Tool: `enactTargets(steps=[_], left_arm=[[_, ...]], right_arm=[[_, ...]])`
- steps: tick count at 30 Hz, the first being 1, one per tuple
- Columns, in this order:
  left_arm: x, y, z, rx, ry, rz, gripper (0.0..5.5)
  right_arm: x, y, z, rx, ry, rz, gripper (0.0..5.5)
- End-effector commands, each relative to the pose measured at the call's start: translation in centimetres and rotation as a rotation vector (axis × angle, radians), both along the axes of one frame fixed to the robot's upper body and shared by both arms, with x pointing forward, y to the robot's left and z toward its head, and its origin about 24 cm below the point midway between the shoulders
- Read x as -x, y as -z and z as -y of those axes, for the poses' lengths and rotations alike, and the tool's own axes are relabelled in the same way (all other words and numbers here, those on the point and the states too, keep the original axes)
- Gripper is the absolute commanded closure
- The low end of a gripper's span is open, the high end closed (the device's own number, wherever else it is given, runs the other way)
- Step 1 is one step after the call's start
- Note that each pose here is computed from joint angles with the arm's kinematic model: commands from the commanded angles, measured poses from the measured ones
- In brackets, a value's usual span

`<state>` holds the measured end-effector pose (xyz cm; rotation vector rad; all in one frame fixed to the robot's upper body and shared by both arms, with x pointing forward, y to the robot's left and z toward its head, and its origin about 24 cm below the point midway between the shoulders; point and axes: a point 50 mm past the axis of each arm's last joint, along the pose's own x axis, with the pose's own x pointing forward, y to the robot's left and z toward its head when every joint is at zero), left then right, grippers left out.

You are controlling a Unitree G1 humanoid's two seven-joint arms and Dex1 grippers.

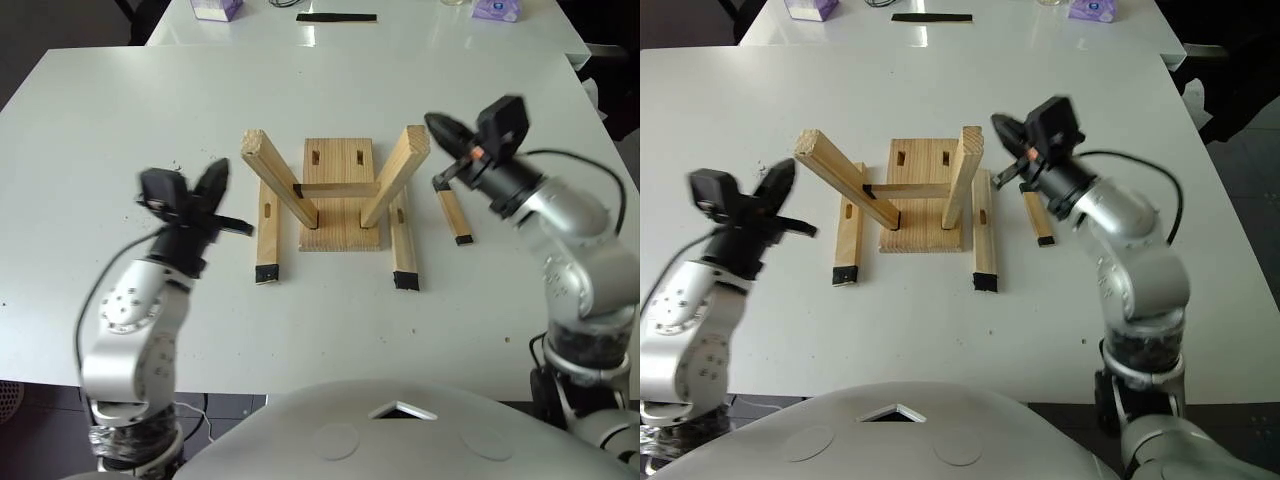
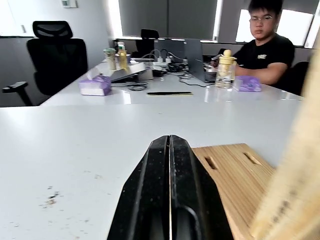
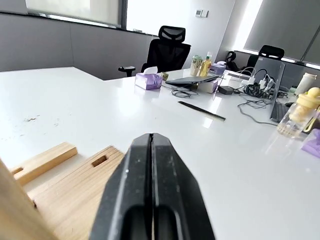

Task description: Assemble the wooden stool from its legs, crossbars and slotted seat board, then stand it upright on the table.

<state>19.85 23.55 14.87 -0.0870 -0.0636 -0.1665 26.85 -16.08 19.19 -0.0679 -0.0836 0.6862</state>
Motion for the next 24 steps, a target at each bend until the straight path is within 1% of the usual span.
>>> enactTargets(steps=[1, 3, 4, 6, 9, 13, 17, 20, 22, 24], left_arm=[[-3.3, -6.7, 2.8, 0.135, 0.338, 0.172, 5.5], [-4.2, -9.3, 5.0, 0.225, 0.485, 0.22, 5.5], [-4.5, -10.0, 5.5, 0.247, 0.522, 0.227, 5.5], [-4.9, -10.7, 5.9, 0.287, 0.537, 0.216, 5.5], [-5.2, -10.3, 6.3, 0.32, 0.565, 0.148, 5.5], [-5.1, -8.9, 6.9, 0.331, 0.617, 0.048, 5.5], [-4.7, -9.9, 7.6, 0.374, 0.693, 0.075, 5.5], [-4.4, -10.4, 7.8, 0.38, 0.713, 0.082, 5.5], [-4.3, -10.3, 7.9, 0.39, 0.709, 0.062, 5.5], [-4.6, -9.5, 7.9, 0.393, 0.685, 0.022, 5.5]], right_arm=[[-0.4, -5.4, -2.6, -0.235, -0.382, 0.055, 5.49], [0.0, -6.6, -3.8, -0.255, -0.534, 0.063, 5.49], [0.0, -7.0, -4.2, -0.267, -0.574, 0.061, 5.49], [-0.7, -7.4, -4.6, -0.29, -0.582, 0.039, 5.49], [-1.3, -6.5, -5.0, -0.236, -0.576, 0.012, 5.49], [-1.1, -6.2, -5.5, -0.223, -0.617, 0.023, 5.49], [-0.2, -7.5, -5.6, -0.25, -0.693, 0.076, 5.49], [0.3, -7.8, -5.5, -0.265, -0.722, 0.086, 5.49], [0.5, -7.3, -5.6, -0.261, -0.732, 0.065, 5.49], [0.5, -5.8, -5.6, -0.233, -0.723, 0.013, 5.49]])
